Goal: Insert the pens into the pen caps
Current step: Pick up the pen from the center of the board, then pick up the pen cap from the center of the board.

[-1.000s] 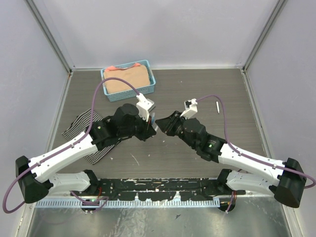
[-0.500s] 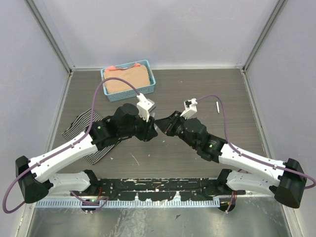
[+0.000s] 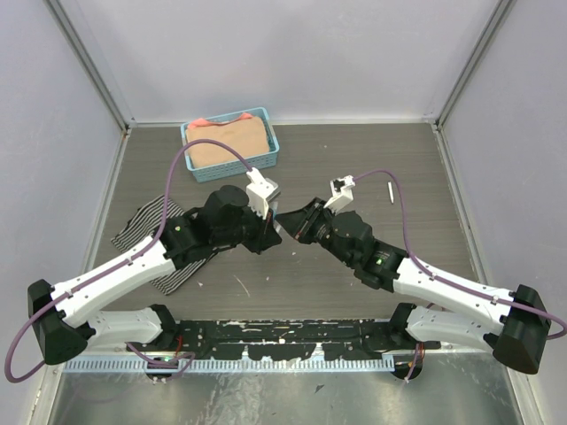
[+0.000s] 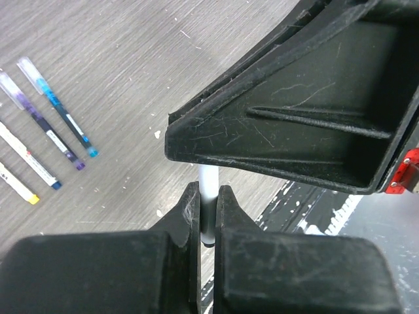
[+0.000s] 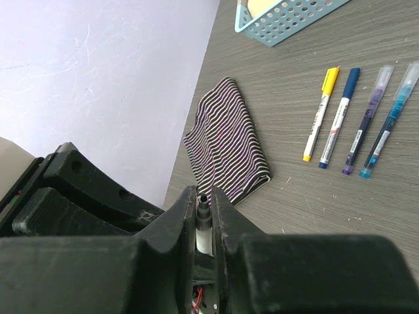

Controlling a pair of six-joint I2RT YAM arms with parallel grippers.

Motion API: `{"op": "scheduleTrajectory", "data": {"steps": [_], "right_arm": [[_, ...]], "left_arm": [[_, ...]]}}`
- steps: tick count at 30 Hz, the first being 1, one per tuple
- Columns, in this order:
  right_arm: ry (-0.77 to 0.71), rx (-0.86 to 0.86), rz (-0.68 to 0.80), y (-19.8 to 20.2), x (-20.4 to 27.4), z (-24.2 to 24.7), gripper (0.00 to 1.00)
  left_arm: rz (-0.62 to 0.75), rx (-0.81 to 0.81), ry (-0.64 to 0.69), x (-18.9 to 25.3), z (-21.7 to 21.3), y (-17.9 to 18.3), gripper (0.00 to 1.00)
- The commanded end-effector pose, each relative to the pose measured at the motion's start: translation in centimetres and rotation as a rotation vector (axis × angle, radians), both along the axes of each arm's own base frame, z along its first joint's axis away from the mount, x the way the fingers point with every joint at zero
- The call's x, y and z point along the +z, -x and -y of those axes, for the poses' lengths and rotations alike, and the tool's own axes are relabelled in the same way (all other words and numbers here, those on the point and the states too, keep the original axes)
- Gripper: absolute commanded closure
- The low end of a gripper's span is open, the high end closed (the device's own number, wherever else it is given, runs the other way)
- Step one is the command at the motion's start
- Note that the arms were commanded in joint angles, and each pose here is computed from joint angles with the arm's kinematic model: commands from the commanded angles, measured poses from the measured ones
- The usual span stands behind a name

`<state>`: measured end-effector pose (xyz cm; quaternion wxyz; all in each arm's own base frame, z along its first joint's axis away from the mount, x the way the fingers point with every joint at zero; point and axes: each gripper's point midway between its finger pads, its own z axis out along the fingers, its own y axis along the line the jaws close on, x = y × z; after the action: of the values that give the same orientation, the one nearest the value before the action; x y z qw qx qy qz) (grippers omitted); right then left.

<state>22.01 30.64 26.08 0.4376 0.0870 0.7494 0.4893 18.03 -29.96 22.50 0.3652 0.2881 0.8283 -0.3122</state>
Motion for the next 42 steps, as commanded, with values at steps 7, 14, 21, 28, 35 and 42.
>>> {"op": "scheduleTrajectory", "data": {"steps": [7,14,21,28,35,42], "right_arm": [[0.07,-0.111,0.088,-0.9,3.7,2.7,0.5],[0.351,-0.277,0.105,-1.7,2.5,8.5,0.45],[0.757,-0.187,0.005,-4.2,-0.1,10.3,0.42],[0.789,-0.071,-0.169,-11.0,-4.9,12.4,0.17],[0.805,-0.014,-0.265,-16.8,-9.6,13.3,0.43],[0.873,-0.007,-0.288,-21.0,-12.6,13.9,0.36]], "left_arm": [[0.017,-0.006,-0.016,0.9,0.1,-0.2,1.0],[0.0,0.013,-0.084,-0.4,-0.5,-0.9,1.0],[-0.07,0.081,-0.152,-2.1,-2.8,-3.2,1.0],[-0.162,0.12,-0.218,-4.3,-5.2,-4.3,1.0],[-0.216,0.141,-0.266,-5.9,-6.4,-4.8,1.0],[-0.259,0.244,-0.325,-6.3,-7.6,-6.4,1.0]]}}
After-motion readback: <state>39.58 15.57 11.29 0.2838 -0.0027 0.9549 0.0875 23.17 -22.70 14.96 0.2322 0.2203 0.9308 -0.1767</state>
